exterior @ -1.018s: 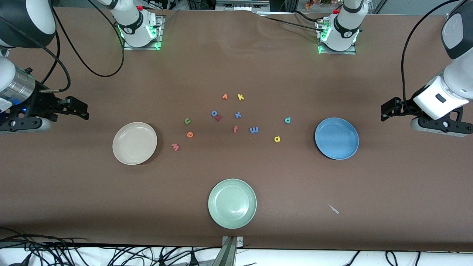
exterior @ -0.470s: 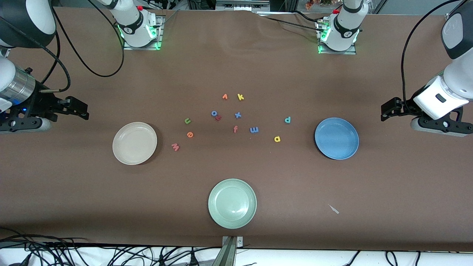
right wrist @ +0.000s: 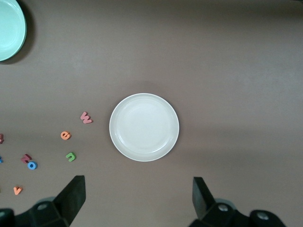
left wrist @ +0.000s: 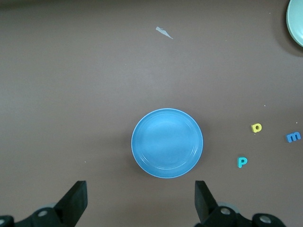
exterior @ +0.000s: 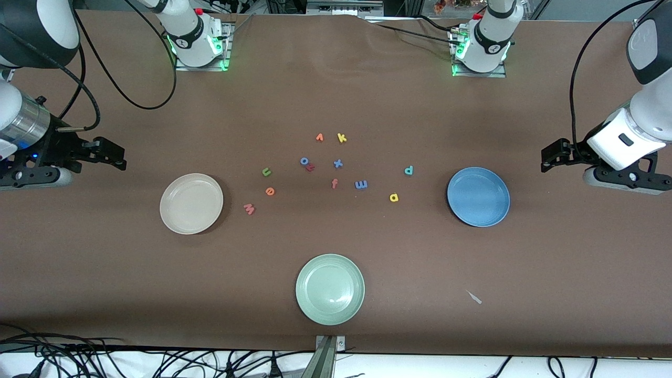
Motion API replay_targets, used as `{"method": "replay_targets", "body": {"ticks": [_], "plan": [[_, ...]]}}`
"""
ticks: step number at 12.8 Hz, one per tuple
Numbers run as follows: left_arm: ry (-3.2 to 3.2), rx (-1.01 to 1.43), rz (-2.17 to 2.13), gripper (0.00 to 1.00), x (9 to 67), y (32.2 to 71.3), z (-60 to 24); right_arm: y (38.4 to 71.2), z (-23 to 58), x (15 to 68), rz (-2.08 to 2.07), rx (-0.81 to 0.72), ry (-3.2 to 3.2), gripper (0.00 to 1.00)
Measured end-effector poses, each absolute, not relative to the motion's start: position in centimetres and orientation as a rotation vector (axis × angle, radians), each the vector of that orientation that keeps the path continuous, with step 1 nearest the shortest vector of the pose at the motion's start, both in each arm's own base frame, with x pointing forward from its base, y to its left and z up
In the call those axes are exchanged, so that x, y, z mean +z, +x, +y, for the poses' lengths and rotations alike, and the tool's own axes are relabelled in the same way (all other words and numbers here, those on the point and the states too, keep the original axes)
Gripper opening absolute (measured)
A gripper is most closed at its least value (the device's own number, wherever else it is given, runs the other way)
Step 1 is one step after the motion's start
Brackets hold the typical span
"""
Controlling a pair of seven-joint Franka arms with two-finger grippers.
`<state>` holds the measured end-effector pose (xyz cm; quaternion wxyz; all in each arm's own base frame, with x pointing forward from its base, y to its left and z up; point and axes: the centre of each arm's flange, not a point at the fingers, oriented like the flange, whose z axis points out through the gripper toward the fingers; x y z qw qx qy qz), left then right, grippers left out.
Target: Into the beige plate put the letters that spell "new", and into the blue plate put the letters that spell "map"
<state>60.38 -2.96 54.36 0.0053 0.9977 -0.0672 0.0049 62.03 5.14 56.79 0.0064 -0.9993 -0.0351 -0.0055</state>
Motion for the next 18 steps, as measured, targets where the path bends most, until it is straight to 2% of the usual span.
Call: {"method": "replay_targets", "body": {"ticks": [18], "plan": [[3.125,0.031,-0.202,1.0,54.79,60.63,-2.66,62.04,5.05,56.79,-0.107,-0.017,-3.127,1.0]]}}
